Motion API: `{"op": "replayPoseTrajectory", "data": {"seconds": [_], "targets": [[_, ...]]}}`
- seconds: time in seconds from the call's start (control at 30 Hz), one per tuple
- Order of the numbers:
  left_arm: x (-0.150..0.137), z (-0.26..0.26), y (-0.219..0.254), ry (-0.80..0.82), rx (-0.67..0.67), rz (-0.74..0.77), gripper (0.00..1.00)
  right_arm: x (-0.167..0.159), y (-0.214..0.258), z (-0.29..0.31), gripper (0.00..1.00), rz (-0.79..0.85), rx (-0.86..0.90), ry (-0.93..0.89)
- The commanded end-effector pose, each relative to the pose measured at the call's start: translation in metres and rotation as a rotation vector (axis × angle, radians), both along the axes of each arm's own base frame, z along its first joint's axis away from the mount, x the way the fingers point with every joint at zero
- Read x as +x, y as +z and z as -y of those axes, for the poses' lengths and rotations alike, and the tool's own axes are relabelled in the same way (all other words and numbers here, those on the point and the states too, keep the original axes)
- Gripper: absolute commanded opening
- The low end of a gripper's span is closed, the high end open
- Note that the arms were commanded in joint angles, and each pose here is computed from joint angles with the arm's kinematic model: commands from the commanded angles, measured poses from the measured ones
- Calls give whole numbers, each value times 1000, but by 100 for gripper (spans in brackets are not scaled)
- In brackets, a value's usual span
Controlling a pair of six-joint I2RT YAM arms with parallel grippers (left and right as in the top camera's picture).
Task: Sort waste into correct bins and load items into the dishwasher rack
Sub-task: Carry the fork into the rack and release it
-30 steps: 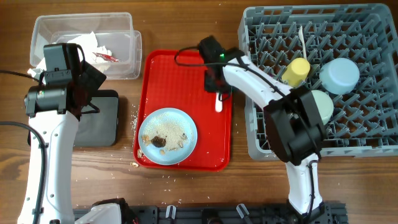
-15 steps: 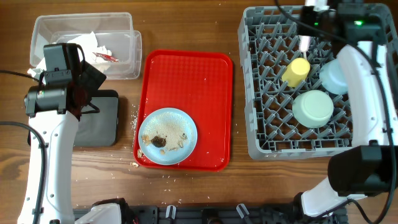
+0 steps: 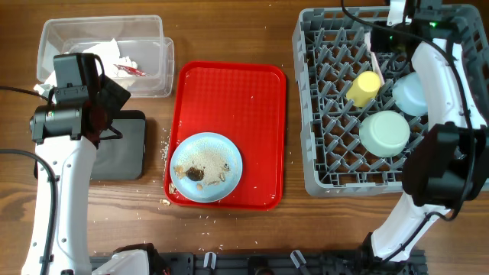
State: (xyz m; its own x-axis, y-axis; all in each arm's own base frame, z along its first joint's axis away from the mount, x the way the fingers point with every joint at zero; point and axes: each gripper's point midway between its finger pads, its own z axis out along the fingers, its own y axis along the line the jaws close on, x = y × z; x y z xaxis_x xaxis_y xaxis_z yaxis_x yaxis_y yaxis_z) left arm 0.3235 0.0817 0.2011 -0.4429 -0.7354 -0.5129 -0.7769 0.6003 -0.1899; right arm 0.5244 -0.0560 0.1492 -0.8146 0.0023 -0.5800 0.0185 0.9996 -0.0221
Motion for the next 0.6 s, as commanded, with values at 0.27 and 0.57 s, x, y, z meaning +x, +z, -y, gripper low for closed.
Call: {"op": "replayPoseTrajectory", "data": {"seconds": [0.27,0.57], "targets": [[-2,-5,3,11,23,3,100,-24,53,-45,35,45,246,87],[-2,-5,3,11,23,3,100,-99,151,-145,58,82,567,322]]}}
